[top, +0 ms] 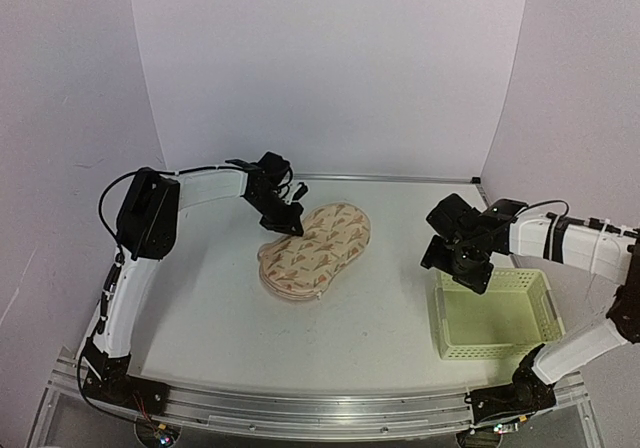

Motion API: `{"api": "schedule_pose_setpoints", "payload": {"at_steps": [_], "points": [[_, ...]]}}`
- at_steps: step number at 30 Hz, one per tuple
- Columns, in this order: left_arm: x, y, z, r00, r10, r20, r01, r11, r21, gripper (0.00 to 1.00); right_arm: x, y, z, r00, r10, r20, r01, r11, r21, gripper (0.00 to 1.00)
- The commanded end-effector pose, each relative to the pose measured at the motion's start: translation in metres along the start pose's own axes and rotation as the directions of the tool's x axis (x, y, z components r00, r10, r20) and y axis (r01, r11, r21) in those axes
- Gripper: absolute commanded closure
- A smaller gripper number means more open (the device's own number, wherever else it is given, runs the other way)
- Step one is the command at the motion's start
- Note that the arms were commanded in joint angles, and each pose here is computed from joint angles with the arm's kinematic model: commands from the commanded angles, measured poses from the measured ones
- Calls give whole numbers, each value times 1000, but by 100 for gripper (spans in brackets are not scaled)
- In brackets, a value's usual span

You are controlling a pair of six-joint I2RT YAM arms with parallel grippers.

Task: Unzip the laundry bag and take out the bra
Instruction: Open the lid of the laundry bag.

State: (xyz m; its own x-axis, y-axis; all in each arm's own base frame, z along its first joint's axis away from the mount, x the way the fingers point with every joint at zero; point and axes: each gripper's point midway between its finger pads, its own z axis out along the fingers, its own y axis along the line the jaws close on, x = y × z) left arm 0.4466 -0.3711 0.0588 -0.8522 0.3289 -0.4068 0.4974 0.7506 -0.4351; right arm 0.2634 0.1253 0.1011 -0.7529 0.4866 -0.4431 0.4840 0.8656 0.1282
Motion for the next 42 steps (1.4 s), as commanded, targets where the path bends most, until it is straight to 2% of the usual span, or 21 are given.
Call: {"api": "schedule_pose_setpoints", "payload": {"at_steps": [1, 12, 20, 27, 32, 36, 42], "points": [[-8, 0, -36, 998, 17, 58, -14, 998, -59, 100, -10, 13, -5, 1000, -7, 16, 8, 1000, -21, 2], [37, 18, -64, 995, -71, 63, 80, 983, -167, 100, -17, 29, -8, 998, -62, 19, 62, 997, -41, 2], [61, 16, -111, 987, -92, 128, 118, 970, -213, 100, -17, 33, -5, 997, -75, 13, 76, 996, -38, 2], [51, -14, -160, 974, -72, 216, 104, 984, -144, 100, -18, 34, -7, 997, -79, 19, 80, 996, -41, 2], [37, -41, -175, 970, -68, 234, 83, 995, -51, 100, -20, 31, -9, 997, -75, 29, 76, 996, -44, 2], [27, -66, -176, 970, -42, 239, 43, 999, 3, 100, -22, 29, -12, 997, -67, 41, 69, 997, -48, 2], [24, -95, -159, 977, -66, 203, 52, 996, 73, 100, -24, 25, -17, 996, -59, 60, 62, 997, -54, 2]]}}
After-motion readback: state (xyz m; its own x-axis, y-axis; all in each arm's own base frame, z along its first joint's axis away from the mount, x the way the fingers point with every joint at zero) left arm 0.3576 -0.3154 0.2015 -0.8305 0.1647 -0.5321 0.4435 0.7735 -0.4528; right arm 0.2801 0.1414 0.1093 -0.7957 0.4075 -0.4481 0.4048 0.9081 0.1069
